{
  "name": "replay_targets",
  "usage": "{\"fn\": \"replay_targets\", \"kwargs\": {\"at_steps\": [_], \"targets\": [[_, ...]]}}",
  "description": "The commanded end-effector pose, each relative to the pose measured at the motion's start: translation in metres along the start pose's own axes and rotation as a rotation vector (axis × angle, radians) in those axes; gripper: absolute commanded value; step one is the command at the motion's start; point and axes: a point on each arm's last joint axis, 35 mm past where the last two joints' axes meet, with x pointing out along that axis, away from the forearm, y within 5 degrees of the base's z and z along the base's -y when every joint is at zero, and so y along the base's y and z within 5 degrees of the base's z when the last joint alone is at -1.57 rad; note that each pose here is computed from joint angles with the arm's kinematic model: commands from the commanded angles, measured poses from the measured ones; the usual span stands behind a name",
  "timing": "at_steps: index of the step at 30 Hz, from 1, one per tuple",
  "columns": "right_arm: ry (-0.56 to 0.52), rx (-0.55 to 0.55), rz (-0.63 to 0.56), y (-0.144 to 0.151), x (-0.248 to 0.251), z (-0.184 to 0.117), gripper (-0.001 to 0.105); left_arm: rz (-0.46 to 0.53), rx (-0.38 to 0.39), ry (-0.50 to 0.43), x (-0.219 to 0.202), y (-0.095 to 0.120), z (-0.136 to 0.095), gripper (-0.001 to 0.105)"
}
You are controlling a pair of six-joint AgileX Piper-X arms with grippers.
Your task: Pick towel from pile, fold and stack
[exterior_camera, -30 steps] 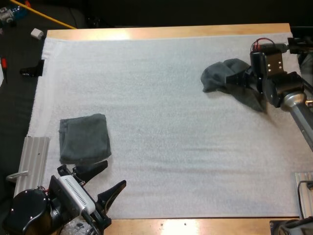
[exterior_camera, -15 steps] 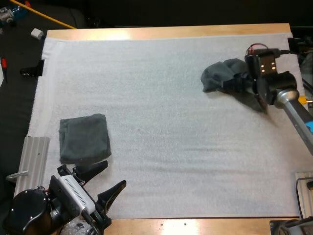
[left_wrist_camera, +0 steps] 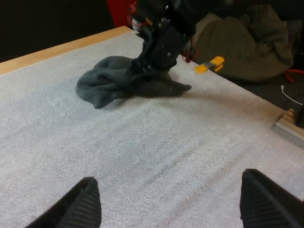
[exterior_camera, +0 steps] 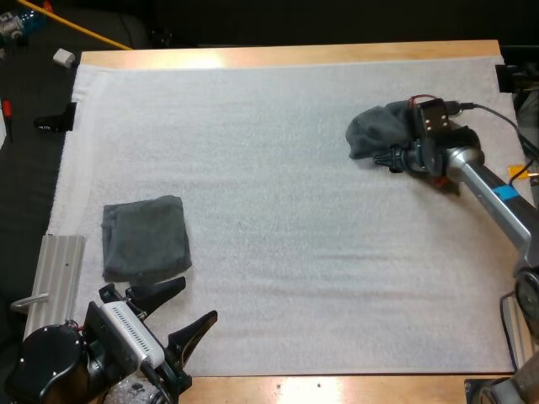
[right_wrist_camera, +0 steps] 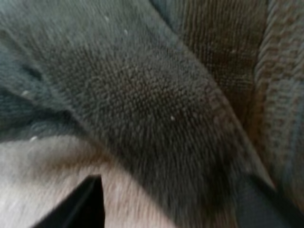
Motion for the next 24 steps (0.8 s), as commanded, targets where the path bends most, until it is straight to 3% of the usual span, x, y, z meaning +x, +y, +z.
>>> {"fn": "replay_targets", "kwargs": {"at_steps": [1,6,12,14,15,16,24], "targets": [[0.009,-0.001,-0.019,0.001,0.014,0.0,0.057,-0.001,-0.01,0.002,0.0,0.0,0.001,0.061],[0.026,0.001,-0.046,0.002,0.026,-0.002,0.052,0.001,-0.012,0.008,0.0,0.0,0.0,0.061],[0.049,0.001,-0.072,0.0,0.026,-0.003,0.009,-0.001,-0.011,0.013,0.001,0.0,0.0,0.061],[0.043,-0.007,-0.056,0.003,0.026,-0.003,0.016,-0.004,-0.009,0.006,0.0,0.0,0.0,0.061],[0.047,-0.01,-0.051,0.004,0.025,-0.003,0.005,-0.004,-0.008,0.007,0.0,0.0,0.0,0.061],[0.047,-0.012,-0.049,0.004,0.023,-0.003,0.001,-0.005,-0.009,0.006,-0.001,-0.001,0.0,0.061],[0.001,-0.045,-0.049,0.001,-0.012,0.003,0.001,-0.007,-0.008,0.008,0.0,0.0,0.0,0.061]]}}
